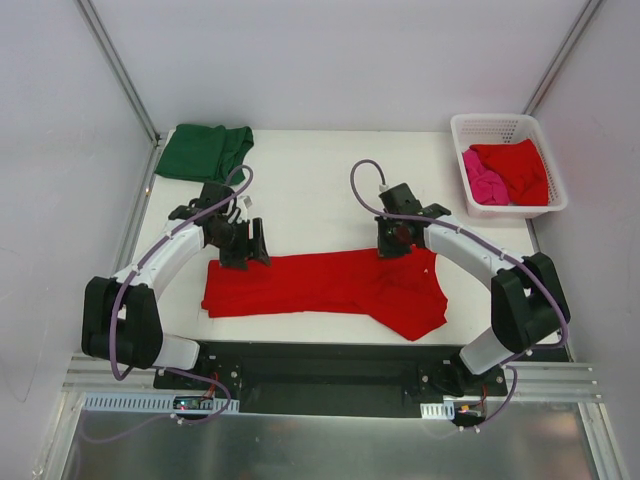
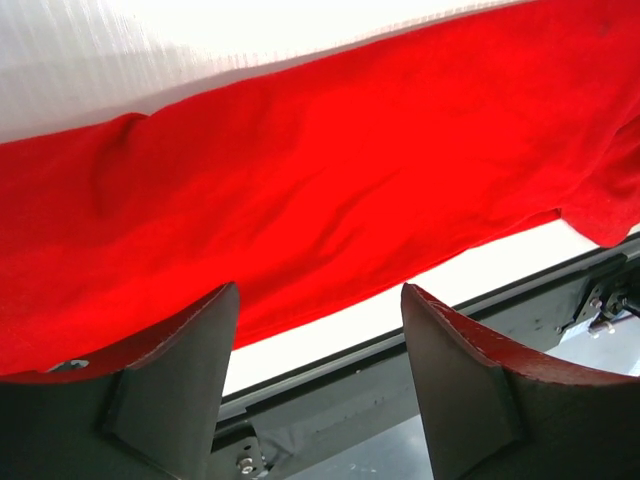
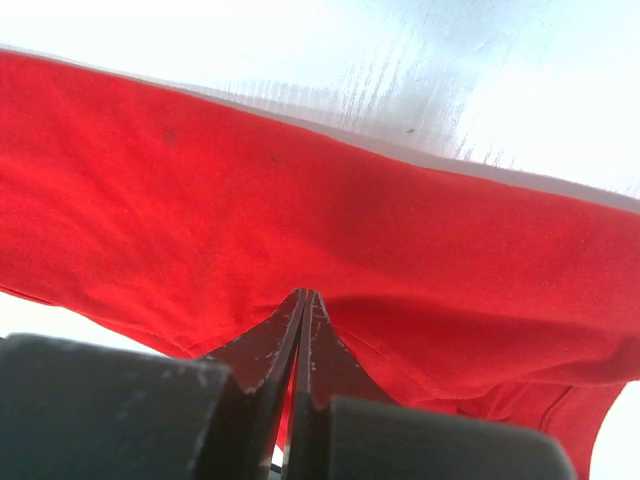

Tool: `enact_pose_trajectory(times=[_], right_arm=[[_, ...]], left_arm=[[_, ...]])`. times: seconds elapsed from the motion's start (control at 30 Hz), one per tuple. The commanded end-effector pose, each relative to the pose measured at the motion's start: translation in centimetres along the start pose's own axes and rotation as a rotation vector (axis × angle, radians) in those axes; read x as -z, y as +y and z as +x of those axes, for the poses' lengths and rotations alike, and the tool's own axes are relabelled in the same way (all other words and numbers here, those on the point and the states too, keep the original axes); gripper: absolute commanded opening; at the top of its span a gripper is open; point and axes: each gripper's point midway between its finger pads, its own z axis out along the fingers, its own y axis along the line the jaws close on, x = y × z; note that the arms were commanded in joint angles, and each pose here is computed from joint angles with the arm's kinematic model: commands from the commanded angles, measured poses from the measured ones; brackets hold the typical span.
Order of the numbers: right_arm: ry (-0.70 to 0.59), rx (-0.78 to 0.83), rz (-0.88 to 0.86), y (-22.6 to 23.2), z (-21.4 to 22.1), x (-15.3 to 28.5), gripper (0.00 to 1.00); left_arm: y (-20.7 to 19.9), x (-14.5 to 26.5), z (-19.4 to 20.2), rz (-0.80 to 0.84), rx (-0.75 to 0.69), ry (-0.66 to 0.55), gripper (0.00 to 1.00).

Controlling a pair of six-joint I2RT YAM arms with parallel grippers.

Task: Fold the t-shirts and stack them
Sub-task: Fold the tshirt

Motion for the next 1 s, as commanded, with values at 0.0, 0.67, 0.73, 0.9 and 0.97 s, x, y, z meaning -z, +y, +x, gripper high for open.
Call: enact_pose_trajectory(times=[0.0, 0.67, 0.73, 0.9, 0.97], right_arm=[[-0.028, 0.027, -0.022, 0.8, -1.2, 0.9, 0.01], [0.088, 0.044, 0.02, 0.5, 1.5, -0.1, 0.01], [0.096, 0.05, 0.031, 0.5, 1.3, -0.4, 0.01], [0.136, 0.065, 0.046, 0.4, 1.5, -1.2, 0.01], [0.154, 0.072, 0.055, 0.3, 1.5, -1.7, 0.01]], left_arm=[[-0.8, 0.3, 1.1, 0.033, 0.014, 0.027, 0.68], [1.6, -0.3, 3.8, -0.082, 0.07, 0.151, 0.0], [1.8, -0.7, 3.4, -0.098, 0.071, 0.16, 0.0], [2.1, -1.3, 2.6, -0.116, 0.066, 0.18, 0.0], [2.6, -1.9, 2.6, -0.138, 0.068, 0.201, 0.0]])
